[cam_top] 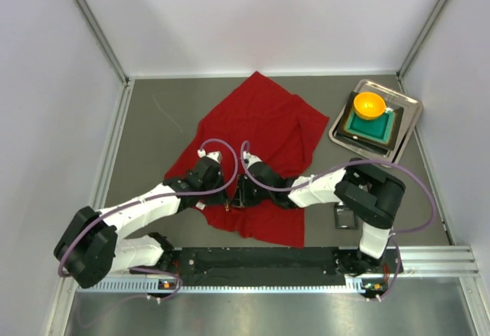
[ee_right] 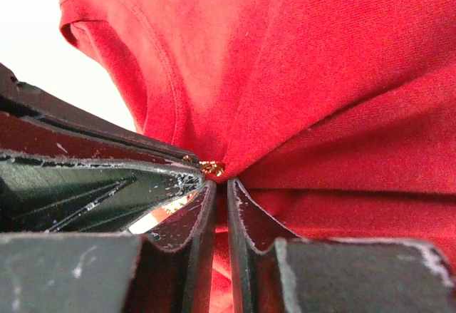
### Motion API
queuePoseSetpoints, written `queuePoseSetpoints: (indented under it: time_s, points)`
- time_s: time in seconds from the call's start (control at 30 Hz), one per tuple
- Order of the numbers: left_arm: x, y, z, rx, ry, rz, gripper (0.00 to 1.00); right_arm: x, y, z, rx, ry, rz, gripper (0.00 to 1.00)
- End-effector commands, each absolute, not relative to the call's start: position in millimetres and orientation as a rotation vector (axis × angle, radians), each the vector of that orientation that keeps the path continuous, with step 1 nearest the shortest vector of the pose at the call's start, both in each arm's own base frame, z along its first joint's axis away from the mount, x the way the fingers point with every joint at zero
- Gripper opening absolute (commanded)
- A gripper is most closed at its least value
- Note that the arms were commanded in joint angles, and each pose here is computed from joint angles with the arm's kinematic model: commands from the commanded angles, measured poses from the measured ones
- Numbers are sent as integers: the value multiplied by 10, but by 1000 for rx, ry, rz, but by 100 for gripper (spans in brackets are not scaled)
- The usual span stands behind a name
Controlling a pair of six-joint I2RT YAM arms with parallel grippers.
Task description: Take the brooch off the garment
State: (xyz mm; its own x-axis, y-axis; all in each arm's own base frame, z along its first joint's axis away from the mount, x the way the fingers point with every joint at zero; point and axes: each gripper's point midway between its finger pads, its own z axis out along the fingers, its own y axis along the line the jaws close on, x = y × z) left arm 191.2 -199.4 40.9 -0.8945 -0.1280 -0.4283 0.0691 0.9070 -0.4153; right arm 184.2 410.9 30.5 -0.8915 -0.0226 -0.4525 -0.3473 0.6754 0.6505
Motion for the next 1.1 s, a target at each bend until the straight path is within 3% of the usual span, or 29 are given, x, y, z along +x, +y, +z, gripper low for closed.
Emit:
queuePoseSetpoints:
  time_s: [0.0,0.77,1.07]
  points:
    - [1597,-2195,609,98,2716,-764,0,2174,4279,1008,-226,2188,1152,14]
    - [1912,-2029,783,-9,2483,-721,0,2117,3852,779,-120,2311,966,28]
    - [1970,-1945,809,-45,2456,-668,0,2019,3997,843,-175,2299,1081,34]
